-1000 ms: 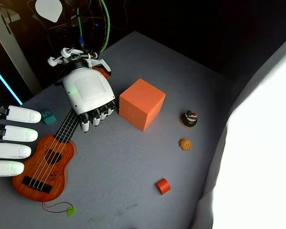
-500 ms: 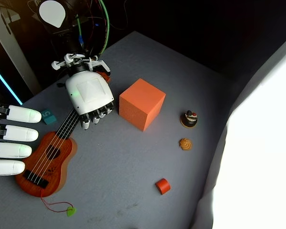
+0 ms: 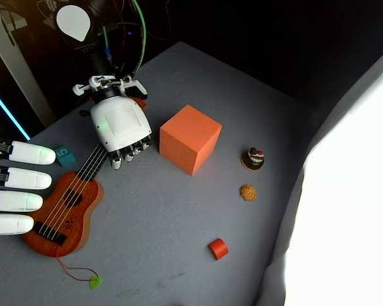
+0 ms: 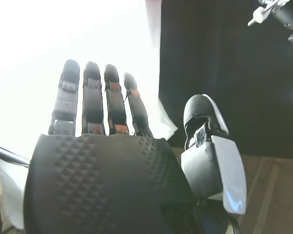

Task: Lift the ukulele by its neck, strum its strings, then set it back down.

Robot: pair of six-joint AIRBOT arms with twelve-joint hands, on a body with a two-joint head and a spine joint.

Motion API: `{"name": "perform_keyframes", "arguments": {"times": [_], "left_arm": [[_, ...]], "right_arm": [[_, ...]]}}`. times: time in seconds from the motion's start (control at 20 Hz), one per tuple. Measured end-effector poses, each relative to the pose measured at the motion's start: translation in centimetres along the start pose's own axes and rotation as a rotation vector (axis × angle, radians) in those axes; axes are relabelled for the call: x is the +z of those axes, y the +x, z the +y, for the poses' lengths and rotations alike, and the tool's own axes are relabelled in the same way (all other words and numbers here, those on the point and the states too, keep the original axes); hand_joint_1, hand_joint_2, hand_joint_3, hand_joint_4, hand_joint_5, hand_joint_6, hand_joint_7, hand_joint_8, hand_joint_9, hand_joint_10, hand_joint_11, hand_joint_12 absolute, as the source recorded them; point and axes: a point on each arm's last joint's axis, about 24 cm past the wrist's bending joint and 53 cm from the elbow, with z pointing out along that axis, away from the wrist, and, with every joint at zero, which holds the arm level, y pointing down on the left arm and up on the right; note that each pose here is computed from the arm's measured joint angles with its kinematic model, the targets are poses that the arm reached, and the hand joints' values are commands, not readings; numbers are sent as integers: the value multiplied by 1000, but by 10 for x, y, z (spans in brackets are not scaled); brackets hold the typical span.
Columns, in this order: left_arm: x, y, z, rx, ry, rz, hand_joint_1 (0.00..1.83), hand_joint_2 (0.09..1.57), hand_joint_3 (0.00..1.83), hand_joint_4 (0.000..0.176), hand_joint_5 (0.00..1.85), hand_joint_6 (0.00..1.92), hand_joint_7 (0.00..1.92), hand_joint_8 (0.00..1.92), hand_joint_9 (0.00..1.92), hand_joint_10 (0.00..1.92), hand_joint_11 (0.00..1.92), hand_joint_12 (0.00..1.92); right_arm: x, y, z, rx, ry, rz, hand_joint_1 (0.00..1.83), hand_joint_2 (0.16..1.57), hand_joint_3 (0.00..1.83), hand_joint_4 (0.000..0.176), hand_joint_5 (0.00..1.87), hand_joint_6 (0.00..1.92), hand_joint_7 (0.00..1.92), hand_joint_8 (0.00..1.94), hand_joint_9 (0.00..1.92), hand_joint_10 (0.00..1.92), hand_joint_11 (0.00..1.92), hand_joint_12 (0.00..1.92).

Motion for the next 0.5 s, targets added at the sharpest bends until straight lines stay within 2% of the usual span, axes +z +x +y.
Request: {"name": "perform_keyframes", "arguments": {"times": [0.05,0.1,0.15,0.2,0.25,0.3,0.35,0.4,0.45,0.5], "left_arm": [[1,3,0,-13,-1,5,1436,1200,0,99,1013,1921,1169,1921,1247,1921,1250,1921],[2,6,0,-20,-2,10,1149,877,920,0,660,1765,890,1826,1097,1921,1097,1921],[4,8,-1,-21,-1,13,1149,877,920,0,660,1765,890,1826,1097,1921,1097,1921],[5,11,-2,-39,-1,17,1161,886,850,0,657,1656,840,1716,995,1921,1012,1921],[6,14,-3,-45,1,23,1138,1094,391,0,640,1522,761,1560,833,1833,829,1921],[7,18,-5,-59,3,31,1143,1192,160,0,628,1490,784,1454,792,1667,739,1843],[7,20,-8,-60,8,36,1146,1243,57,0,603,1497,793,1416,781,1553,705,1757],[8,21,-9,-59,11,37,1126,1288,17,0,544,1568,758,1440,736,1455,647,1716],[8,21,-10,-59,13,38,997,1303,4,0,604,1536,508,1245,660,1324,578,1656],[9,22,-9,-60,11,37,1039,1204,0,0,376,1228,421,1124,597,1283,529,1636]], "right_arm": [[0,0,0,0,0,0,0,1307,0,0,128,7,148,6,128,16,0,204],[0,0,0,0,0,0,19,1304,0,0,143,11,160,4,146,23,0,299],[0,0,0,0,0,0,19,1304,0,0,143,11,160,4,146,23,0,299],[0,0,0,0,0,0,13,1304,0,0,144,10,160,2,150,24,0,351],[0,0,0,0,0,0,0,1305,0,0,138,6,161,1,137,17,0,308],[0,0,0,0,0,0,0,1308,1,0,128,1,148,2,122,10,0,227],[0,0,0,0,0,0,0,1311,1,0,129,2,140,0,115,7,0,171],[0,0,0,0,0,0,0,1308,0,0,138,5,151,3,135,15,0,264],[0,0,0,0,0,0,7,1304,0,0,143,6,153,2,143,18,0,351],[0,0,0,0,1,0,1,1303,0,0,143,6,158,3,141,16,0,369]]}}
